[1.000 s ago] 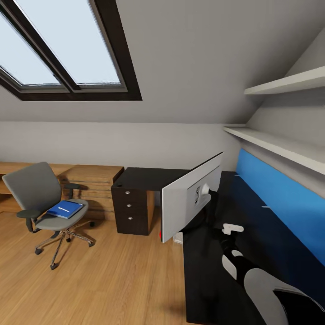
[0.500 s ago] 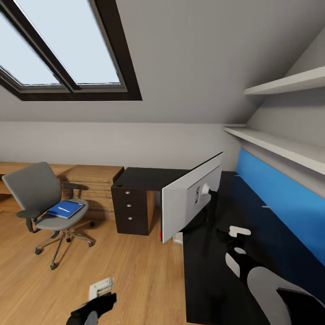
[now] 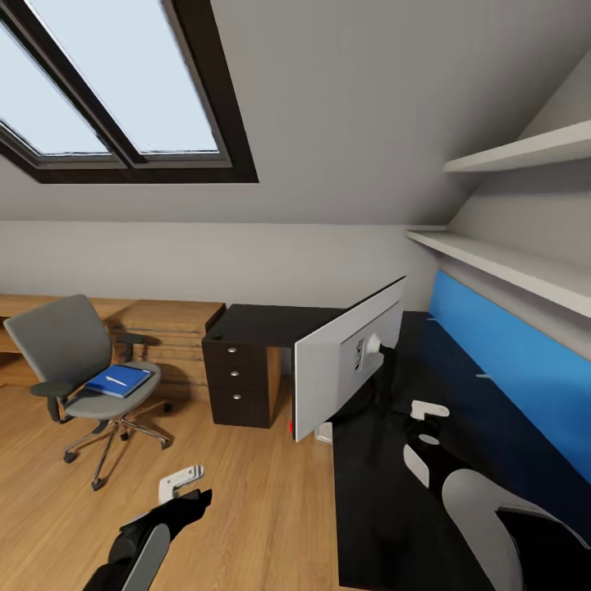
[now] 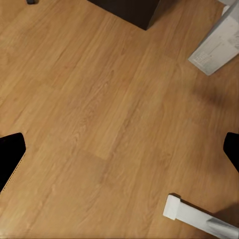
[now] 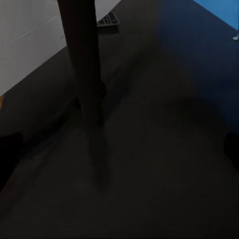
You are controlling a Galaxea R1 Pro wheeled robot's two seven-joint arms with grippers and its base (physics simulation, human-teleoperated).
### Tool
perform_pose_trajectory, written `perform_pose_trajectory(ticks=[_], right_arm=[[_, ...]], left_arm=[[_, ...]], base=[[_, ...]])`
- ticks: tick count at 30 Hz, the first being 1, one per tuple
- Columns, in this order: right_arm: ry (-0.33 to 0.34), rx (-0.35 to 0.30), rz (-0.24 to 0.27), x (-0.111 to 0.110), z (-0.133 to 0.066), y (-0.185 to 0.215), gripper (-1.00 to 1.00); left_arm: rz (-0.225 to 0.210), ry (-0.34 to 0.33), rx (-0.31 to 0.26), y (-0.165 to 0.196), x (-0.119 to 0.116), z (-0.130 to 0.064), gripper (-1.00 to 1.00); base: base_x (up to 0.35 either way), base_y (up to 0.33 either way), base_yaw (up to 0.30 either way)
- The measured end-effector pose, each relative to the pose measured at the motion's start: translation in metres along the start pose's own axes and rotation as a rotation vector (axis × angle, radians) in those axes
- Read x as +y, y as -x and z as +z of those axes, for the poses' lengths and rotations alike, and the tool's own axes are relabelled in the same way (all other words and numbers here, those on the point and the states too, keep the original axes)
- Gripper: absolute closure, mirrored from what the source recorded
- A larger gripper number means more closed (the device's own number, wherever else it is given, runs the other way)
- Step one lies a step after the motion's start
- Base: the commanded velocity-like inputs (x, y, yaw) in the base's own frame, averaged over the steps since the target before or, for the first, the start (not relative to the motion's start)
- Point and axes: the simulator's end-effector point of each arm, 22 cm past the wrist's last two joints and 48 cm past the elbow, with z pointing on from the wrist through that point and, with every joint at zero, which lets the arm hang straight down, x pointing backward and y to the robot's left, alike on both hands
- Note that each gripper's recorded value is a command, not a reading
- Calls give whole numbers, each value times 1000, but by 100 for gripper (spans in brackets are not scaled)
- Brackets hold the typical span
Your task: In the bedroom, organize the workspace by keeping the computer under the desk, ensuring the monitor is on the desk, placing the keyboard on the desk next to the monitor, placing the mouse on the desk next to the keyboard, moving the folder from the swivel chair onto the desk next to the mouse, stacking the notebook on top of the folder with the pen on top of the notebook, and positioning the swivel chair next to the desk.
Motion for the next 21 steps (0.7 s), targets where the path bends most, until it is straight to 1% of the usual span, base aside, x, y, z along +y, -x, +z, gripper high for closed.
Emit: perform_pose_trajectory(ticks=[4, 6, 7, 11, 21], right_arm=[[12, -39, -9, 5, -1, 7, -100], [22, -52, -25, 7, -1, 9, -100], [34, -61, -44, 10, -2, 11, -100], [69, -63, -59, 19, -3, 10, -100], [82, -62, -58, 23, -3, 8, -100]], left_arm=[[0, 6, 2, -1, 3, 1, -100], [0, 8, 3, -1, 4, 1, -100], [0, 8, 1, -1, 4, 1, -100], [1, 12, -1, 0, 6, 1, -100], [2, 11, -1, 0, 5, 1, -100]], base=[[0, 0, 0], [0, 0, 0], [0, 0, 0], [0, 0, 0], [0, 0, 0]])
